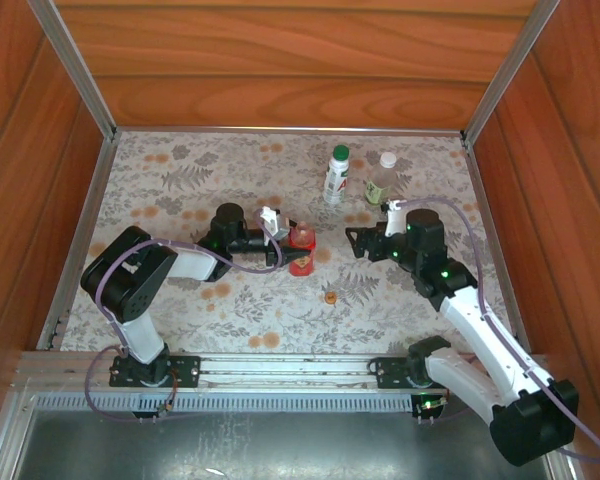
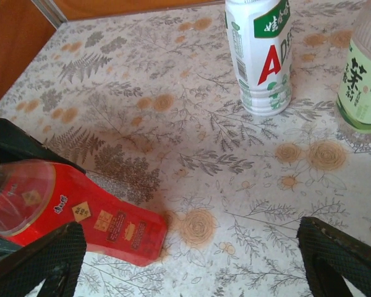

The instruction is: Screw on the bottle caps

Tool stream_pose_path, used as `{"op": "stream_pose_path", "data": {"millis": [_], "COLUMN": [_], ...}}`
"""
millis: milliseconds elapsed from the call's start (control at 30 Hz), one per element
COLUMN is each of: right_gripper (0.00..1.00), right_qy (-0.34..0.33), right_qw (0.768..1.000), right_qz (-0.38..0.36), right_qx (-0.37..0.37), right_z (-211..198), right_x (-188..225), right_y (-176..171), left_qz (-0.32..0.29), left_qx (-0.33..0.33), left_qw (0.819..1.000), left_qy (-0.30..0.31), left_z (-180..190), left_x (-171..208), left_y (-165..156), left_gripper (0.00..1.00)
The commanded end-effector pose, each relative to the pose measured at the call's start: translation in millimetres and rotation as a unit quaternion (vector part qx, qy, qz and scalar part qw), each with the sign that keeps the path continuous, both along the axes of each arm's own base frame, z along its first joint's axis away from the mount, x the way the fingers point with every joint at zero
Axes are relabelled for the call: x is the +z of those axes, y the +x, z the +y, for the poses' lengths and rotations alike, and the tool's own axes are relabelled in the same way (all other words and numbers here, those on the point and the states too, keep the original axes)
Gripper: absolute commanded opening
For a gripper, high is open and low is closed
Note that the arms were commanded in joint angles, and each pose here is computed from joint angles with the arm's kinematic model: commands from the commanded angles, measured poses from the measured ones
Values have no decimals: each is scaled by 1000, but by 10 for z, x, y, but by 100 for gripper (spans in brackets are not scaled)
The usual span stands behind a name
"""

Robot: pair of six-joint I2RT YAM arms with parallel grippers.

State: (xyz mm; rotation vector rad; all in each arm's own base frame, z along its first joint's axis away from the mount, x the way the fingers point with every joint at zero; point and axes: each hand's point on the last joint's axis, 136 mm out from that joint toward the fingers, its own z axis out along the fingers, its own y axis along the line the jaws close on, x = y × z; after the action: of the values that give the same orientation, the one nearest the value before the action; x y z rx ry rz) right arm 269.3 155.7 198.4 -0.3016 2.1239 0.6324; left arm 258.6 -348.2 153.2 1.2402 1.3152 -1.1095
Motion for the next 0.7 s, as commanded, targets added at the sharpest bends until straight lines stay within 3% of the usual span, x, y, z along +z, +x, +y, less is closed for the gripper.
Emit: {"op": "stream_pose_path", "data": {"millis": [0,133,333,533,667], "right_gripper": [92,93,92,91,84], "right_qy": [39,50,4,-59,-121], "right_qw": [999,995,990,983,976], "right_qz": [29,85,141,165,168], "right_qx": [17,28,29,50,62], "right_z": [98,147,181,328,450], "right_x": [-40,-231,-617,-969,-1185], "right_y": [-115,-338,-711,-933,-962], "left_qz": [0,-2,0,5,8], "left_qx": [-16,-11,-10,-2,7], "left_qw": [1000,1000,1000,1000,1000], "left_qy": [-1,2,2,6,10], "left_z": [-3,20,35,22,10], "left_x": [-13,-36,-40,-82,-119], "left_y": [-88,-99,-111,-64,-19], "left_gripper": [62,62,62,62,62]}}
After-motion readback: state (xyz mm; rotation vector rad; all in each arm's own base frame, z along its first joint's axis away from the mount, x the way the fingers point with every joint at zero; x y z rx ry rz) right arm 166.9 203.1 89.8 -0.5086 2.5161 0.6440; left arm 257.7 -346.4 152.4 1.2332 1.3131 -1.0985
